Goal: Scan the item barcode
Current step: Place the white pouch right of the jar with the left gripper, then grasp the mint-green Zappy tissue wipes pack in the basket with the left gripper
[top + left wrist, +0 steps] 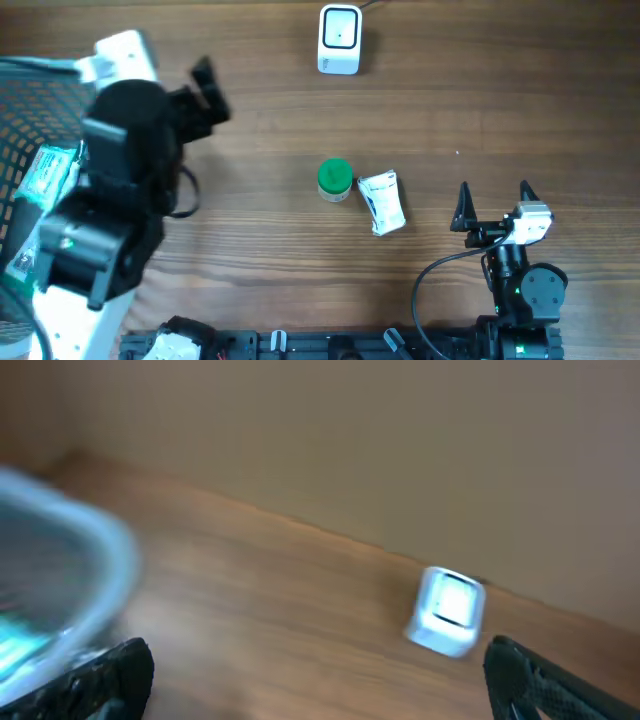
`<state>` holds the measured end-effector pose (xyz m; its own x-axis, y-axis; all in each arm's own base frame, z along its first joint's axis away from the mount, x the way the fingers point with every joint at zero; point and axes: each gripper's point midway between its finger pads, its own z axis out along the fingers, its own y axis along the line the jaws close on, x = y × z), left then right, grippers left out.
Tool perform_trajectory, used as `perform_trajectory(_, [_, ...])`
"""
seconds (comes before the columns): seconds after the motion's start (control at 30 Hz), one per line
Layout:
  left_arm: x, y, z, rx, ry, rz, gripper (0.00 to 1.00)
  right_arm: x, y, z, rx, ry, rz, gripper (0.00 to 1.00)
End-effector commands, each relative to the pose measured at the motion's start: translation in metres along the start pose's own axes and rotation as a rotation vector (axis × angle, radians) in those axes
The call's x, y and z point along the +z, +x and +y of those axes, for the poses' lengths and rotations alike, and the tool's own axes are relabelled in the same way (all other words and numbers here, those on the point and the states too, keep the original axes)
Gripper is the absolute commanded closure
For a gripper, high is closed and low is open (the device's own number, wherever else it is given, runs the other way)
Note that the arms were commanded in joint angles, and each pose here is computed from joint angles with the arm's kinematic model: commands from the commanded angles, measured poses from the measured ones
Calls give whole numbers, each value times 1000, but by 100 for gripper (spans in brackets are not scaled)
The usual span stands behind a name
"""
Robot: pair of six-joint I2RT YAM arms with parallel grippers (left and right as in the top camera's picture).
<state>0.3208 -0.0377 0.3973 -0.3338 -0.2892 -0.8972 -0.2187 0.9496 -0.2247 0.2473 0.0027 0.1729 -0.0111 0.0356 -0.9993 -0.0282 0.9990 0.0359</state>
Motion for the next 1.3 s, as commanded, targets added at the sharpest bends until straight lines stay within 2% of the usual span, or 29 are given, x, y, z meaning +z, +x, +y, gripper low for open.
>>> perform_trajectory(0.0, [-4, -23, 83, -202, -250, -75, 0, 0, -2, -1, -9, 6, -10, 1])
perform_trajectory(0.1, [-12, -19, 153, -480, -456, -108, 0, 0, -2, -1, -10, 6, -10, 0])
perform_trajectory(0.23, [-35, 7, 226, -900, -686, -154, 0, 0, -2, -1, -10, 6, -10, 0])
perform_trajectory(0.3, [-40, 27, 256, -1026, -816, -141, 0, 0, -2, -1, -9, 6, -10, 0])
perform_trajectory(0.4, [-18, 55, 284, -1085, -916, -14, 0, 0, -2, -1, -9, 6, -10, 0])
perform_trajectory(0.6, [43, 112, 347, -1144, -1079, 191, 0, 0, -2, -1, -10, 5, -10, 0])
perform_trajectory(0.67, [65, 127, 360, -1094, -1082, 256, 0, 0, -2, -1, -9, 6, -10, 0])
perform_trajectory(0.8, [117, 147, 389, -873, -1016, 370, 0, 0, -2, -1, -9, 6, -10, 0])
perform_trajectory(0.87, [131, 162, 398, -820, -1010, 418, 0, 0, -2, -1, -10, 6, -10, 0])
perform_trajectory(1.03, [154, 201, 410, -758, -998, 487, 0, 0, -2, -1, -9, 6, -10, 0])
perform_trajectory(1.2, [160, 235, 415, -723, -988, 482, 0, 0, -2, -1, -10, 6, -10, 1])
perform_trajectory(1.27, [161, 245, 416, -722, -985, 472, 6, 0, -2, -1, -9, 6, -10, 0])
